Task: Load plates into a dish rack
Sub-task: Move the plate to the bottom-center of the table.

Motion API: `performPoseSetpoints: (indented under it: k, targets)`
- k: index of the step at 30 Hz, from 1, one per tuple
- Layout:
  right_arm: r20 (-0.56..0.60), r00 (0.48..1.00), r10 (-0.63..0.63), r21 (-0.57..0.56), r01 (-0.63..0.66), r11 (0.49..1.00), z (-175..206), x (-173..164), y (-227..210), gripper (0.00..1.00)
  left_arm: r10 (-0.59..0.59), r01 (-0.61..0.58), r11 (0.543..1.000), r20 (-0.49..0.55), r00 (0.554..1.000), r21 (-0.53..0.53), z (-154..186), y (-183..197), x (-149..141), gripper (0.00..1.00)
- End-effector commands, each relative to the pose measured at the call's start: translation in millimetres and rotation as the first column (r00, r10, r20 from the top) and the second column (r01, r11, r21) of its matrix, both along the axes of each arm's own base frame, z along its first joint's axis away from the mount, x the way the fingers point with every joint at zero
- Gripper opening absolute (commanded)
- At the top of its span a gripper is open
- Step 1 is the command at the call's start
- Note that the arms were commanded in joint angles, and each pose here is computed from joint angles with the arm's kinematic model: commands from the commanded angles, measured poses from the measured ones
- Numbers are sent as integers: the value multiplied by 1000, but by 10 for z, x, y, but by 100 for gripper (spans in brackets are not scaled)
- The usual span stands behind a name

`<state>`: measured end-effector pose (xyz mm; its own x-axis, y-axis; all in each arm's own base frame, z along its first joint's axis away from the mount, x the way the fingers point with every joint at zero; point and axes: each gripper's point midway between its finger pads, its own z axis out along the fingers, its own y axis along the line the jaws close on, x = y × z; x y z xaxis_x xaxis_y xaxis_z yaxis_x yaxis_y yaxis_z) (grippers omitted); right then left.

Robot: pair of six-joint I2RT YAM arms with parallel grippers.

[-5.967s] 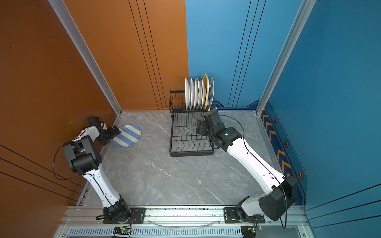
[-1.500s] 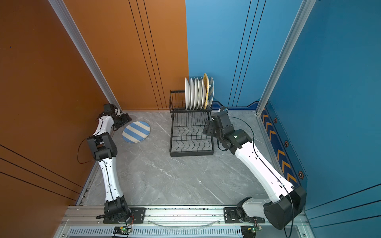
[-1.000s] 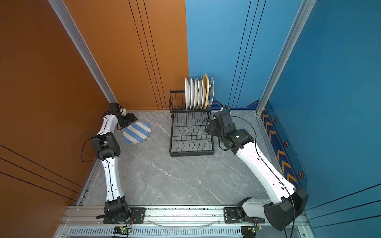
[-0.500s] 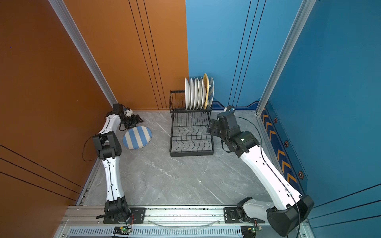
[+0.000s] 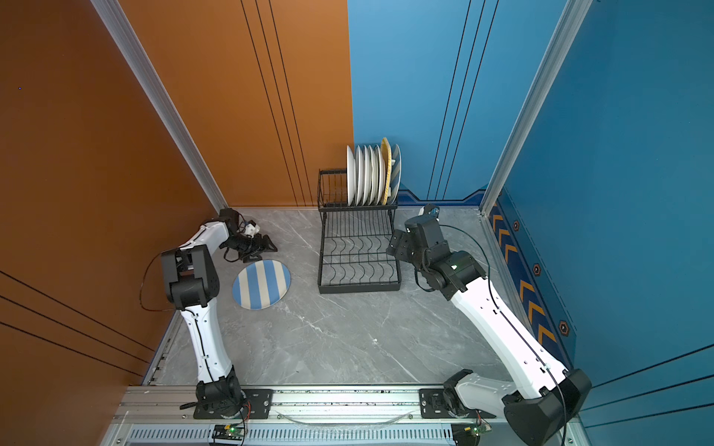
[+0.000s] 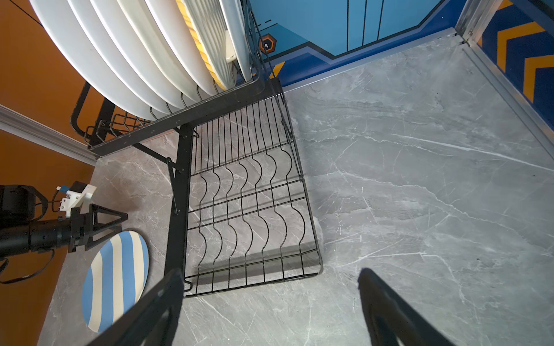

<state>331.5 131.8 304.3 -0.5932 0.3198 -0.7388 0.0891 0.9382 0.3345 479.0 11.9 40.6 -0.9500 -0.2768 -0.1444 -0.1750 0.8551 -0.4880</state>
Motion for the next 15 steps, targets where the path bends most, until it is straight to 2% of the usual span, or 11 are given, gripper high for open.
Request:
performPoseSetpoints:
  k: [1,9,15]
  targets:
    - [4,1000,-15,9,15,1000,-10,-26,2,92,-34,30,999,-151,988,-31,-171,-181,-497,80]
    - [-5,1000,19,12,-19,1000,-57,-23,135,92,-100,88,994,-267,958,-57,-237,-562,-1184,79]
    - [-22,999,43,14,-42,999,-118,-50,215,92,-138,113,989,-315,939,-96,-214,-819,-1540,80]
